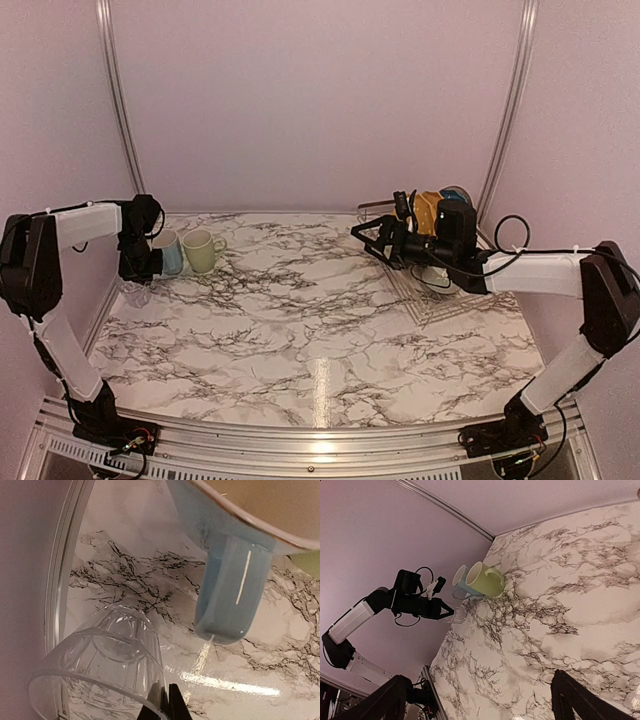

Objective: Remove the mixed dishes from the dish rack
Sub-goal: Place the cup at the corner of the board.

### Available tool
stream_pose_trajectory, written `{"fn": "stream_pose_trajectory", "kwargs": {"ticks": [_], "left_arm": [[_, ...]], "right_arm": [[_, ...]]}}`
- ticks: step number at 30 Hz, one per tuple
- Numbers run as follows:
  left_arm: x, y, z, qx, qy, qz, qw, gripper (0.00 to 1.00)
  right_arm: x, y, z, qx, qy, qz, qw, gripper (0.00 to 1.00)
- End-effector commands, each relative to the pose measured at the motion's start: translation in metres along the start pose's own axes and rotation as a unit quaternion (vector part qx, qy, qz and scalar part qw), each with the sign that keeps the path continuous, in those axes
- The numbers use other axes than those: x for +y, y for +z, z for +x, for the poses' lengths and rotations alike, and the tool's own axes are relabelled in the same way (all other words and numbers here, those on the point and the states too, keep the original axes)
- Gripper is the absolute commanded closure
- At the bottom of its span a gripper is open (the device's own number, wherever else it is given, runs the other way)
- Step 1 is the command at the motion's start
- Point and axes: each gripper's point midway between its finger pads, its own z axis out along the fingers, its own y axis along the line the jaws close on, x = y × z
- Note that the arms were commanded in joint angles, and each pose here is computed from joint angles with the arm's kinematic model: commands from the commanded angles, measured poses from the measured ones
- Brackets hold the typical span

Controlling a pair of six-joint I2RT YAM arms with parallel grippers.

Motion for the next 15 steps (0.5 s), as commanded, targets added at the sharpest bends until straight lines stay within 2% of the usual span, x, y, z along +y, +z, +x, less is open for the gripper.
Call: {"fn": "stream_pose_trajectory", "kwargs": {"ticks": [1, 3, 11, 15], "left_arm": [[-0.004, 0.005, -0.006, 0.0, 0.003, 0.012, 1.0, 0.95], [-0.005, 0.005, -0.006, -0.001, 0.004, 0.014, 1.0, 0.89], [-0.001, -0.002, -0.009, -0.013, 0.006, 0.009, 1.0, 0.75], [0.006, -0.014, -0.014, -0.03, 0.005, 0.001, 1.0, 0.63]], "right_arm": [[0.007, -0.004, -0.012, -0.013, -0.012, 0.003, 1.0, 0.03], [0.007, -0.005, -0.012, -0.013, -0.013, 0.004, 1.0, 0.03], [0.007, -0.005, -0.013, -0.013, -0.013, 0.007, 1.0, 0.03], [0.006, -0.004, -0.013, -0.012, -0.015, 0.009, 1.0, 0.03]]}}
